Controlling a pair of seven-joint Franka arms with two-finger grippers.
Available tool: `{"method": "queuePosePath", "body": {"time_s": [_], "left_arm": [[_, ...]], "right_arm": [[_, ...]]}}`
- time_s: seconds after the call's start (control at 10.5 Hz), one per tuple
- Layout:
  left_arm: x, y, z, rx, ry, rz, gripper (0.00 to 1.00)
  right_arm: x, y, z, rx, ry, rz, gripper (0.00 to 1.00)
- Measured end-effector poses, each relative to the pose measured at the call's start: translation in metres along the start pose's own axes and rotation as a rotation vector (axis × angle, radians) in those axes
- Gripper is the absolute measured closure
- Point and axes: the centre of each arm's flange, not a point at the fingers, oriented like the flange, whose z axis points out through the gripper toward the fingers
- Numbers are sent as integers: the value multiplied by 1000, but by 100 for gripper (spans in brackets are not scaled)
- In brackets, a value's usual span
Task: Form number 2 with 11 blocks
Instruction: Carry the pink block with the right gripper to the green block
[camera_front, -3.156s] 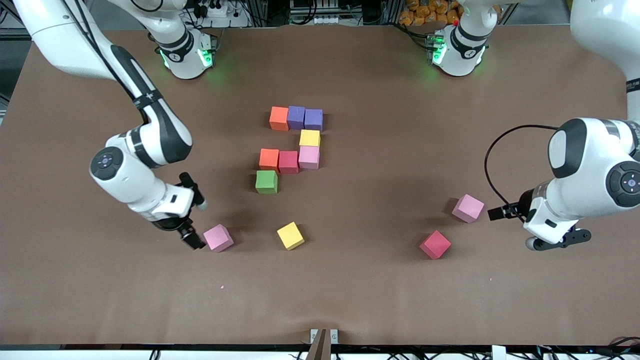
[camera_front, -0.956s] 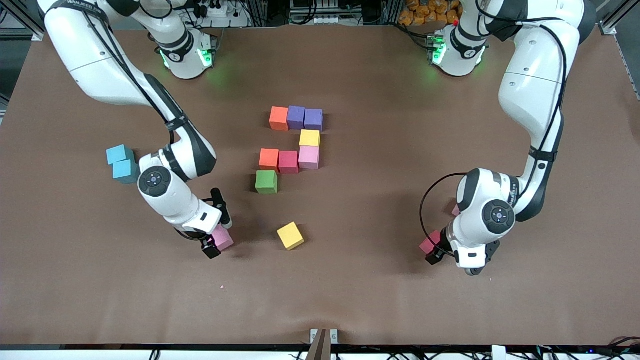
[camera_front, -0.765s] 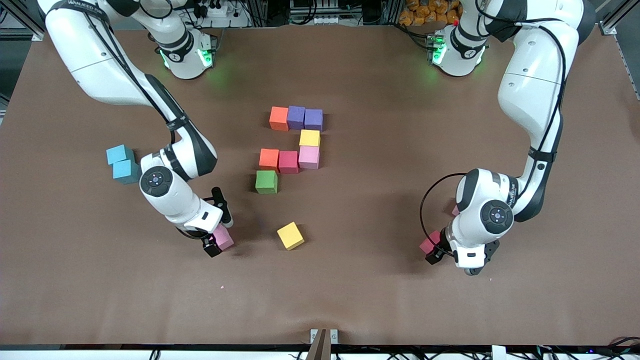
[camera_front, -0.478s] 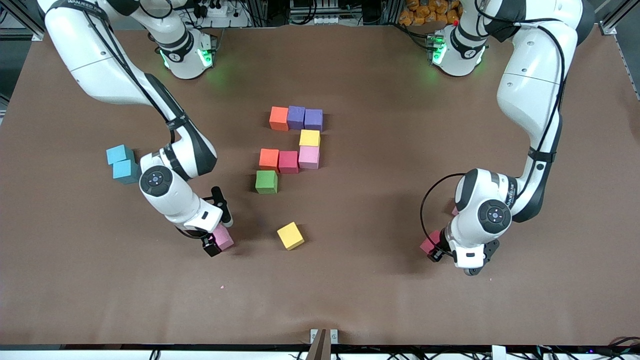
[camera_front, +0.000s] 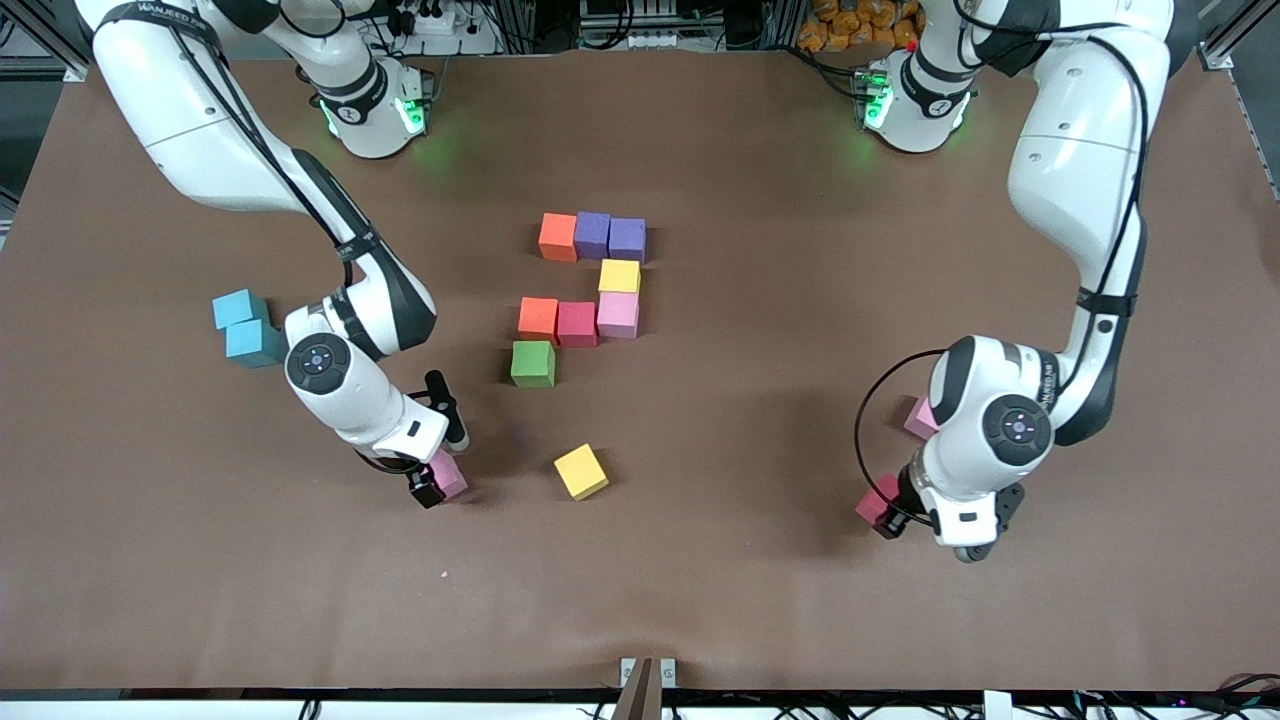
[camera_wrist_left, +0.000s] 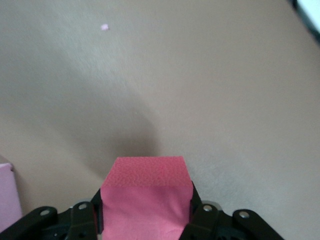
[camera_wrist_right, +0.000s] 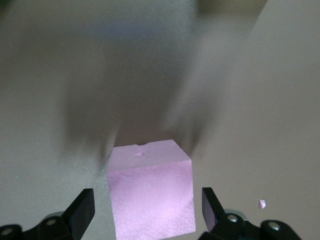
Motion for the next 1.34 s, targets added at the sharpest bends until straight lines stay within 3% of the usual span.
{"method": "queuePosePath", "body": {"time_s": [0.1,0.29,0.38,0.77,1.15,1.34], "left_arm": [[4,-2,-8,4,2,-5,40],[4,-2,-11,10,0,-9,40],[4,-2,-11,11,0,-13,40],[4,-2,-15,18,-2,-24,40],[10,-6,-33,32,-1,-36,40],[9,-6,-32,34,-2,-35,40]], "right_arm": [[3,1,0,-2,1,-4,9],[8,3,-1,-11,2,-11,39],[8,3,-2,-13,2,-11,43],[4,5,-4,-30,3,3,48],[14,15,-19,-52,28,117,48],[16,14,-23,-18,25,236,48]]}}
